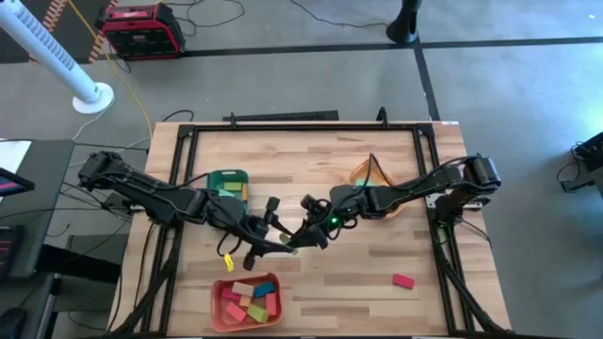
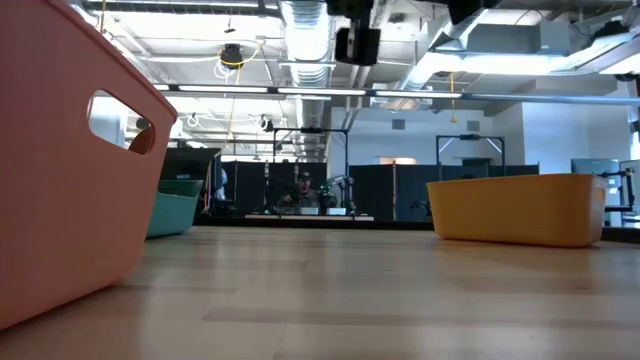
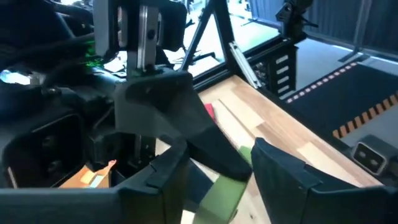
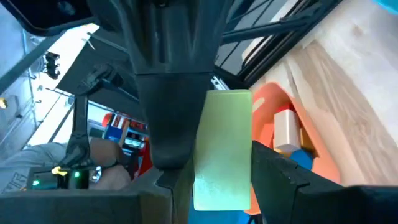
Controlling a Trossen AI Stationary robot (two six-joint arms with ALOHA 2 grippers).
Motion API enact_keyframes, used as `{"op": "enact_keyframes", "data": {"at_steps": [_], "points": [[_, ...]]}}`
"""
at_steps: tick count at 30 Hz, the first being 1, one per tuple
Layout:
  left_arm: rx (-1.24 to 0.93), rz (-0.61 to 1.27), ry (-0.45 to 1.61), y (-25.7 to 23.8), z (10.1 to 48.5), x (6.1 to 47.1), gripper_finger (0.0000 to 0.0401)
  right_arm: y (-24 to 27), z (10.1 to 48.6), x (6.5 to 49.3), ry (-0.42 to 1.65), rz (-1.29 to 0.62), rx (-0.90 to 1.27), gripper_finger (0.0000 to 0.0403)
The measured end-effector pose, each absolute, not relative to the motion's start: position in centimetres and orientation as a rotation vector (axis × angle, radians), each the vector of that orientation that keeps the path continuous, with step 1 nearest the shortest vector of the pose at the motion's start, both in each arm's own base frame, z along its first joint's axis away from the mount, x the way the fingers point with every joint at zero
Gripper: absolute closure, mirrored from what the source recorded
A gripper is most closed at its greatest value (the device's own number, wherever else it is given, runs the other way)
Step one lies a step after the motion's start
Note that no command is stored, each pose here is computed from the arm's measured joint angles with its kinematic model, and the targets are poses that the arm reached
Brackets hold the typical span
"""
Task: Sort blocks by size
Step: Put the thin light green rectangular block into the green bin
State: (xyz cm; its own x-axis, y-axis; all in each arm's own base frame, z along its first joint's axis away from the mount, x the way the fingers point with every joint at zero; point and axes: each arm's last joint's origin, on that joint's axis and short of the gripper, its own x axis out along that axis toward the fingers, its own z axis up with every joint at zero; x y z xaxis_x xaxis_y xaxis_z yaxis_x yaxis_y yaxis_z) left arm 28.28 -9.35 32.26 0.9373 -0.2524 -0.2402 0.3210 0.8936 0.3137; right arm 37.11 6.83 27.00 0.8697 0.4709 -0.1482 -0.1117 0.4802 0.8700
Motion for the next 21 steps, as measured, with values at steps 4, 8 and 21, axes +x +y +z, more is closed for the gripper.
{"op": "enact_keyframes", "data": {"at_steps": [4, 8, 21], "points": [[0.352, -0.317, 0.226, -9.4, 32.0, 28.1, 0.0256, 7.1, 26.8, 37.8, 0.396, 0.401, 1.012, 0.0239], [0.330, -0.341, 0.223, -9.5, 32.1, 28.0, 0.0263, 7.0, 26.9, 37.9, 0.397, 0.423, 1.008, 0.0239], [0.264, -0.382, 0.281, -9.3, 32.6, 26.4, 0.0264, 7.5, 27.6, 37.8, 0.367, 0.484, 1.001, 0.0239]]}}
